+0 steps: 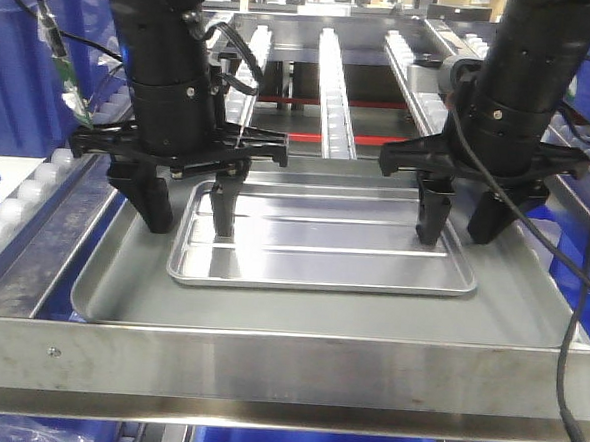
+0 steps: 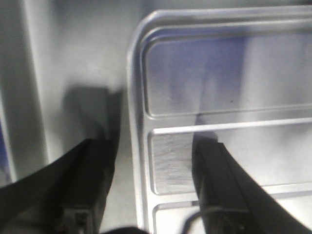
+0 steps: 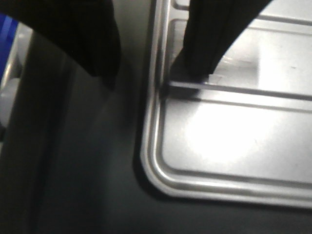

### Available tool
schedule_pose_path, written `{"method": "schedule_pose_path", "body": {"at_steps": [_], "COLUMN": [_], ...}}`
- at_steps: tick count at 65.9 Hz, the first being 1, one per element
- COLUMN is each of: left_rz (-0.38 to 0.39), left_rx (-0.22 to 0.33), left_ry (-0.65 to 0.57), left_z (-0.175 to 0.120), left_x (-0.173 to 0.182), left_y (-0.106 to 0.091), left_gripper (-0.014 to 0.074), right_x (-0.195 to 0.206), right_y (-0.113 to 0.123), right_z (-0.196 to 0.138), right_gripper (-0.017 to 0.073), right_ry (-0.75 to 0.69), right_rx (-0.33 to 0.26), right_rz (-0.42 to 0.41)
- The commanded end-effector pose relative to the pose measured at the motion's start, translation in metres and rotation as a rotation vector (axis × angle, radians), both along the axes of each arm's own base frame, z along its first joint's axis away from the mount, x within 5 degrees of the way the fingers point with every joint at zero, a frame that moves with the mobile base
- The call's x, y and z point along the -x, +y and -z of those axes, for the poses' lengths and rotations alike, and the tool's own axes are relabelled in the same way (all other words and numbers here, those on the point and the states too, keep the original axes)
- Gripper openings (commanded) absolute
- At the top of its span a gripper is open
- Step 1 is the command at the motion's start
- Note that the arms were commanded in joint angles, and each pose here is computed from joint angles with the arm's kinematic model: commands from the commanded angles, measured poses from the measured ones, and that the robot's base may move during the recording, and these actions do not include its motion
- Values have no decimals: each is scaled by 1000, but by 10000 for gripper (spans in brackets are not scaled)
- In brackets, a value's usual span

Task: Grab silver tray and place in blue box
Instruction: 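Lower both grippers onto opposite ends of the small silver tray, then close both grippers on the tray rims and lift it up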

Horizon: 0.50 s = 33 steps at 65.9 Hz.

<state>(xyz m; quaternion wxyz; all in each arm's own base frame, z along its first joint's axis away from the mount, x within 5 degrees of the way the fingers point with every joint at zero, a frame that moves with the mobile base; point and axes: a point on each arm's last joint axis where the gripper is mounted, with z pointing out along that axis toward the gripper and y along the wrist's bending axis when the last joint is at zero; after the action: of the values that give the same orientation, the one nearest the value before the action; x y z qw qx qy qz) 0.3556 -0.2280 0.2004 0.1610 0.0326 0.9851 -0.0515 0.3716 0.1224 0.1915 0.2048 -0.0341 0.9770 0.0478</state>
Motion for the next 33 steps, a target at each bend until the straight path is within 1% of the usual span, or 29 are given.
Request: {"method": "schedule_pose_path", "body": {"at_steps": [1,4,9,15,18,19,22,23,26,33], "left_rz": [-10,-10,-12,-8,-6,-6,-5,-5,-5,-6], "left_rx": [49,49,51,42,39,39,40,40,40,43], "left_ry": [-68,-68,-70,-75,-80,-80,-81,-81,-81,-87], "left_z": [-22,-22,-22,-22,-22,-22,-22,-22,-22,-28], "left_x": [-3,-3,-4,-4,-4,-4,-5,-5,-5,-3], "left_y": [-1,-1,0,0,1,1,1,1,1,2], "left_gripper": [278,260,190,67,-15,-28,-113,-116,-91,-101], "right_x": [-6,-6,-6,-6,-6,-6,-5,-5,-5,-2], "right_y": [1,1,1,1,1,0,0,0,0,-1], "right_z": [-25,-25,-25,-25,-24,-24,-24,-24,-24,-29], "right_gripper": [395,353,248,122,57,42,57,61,59,59], "right_ry": [-106,-106,-106,-104,-101,-100,-94,-93,-90,-83], "right_rx": [-30,-30,-30,-30,-29,-28,-26,-26,-25,-22], "right_rz": [-3,-3,-3,-3,-2,-2,-2,-2,-2,-1]}}
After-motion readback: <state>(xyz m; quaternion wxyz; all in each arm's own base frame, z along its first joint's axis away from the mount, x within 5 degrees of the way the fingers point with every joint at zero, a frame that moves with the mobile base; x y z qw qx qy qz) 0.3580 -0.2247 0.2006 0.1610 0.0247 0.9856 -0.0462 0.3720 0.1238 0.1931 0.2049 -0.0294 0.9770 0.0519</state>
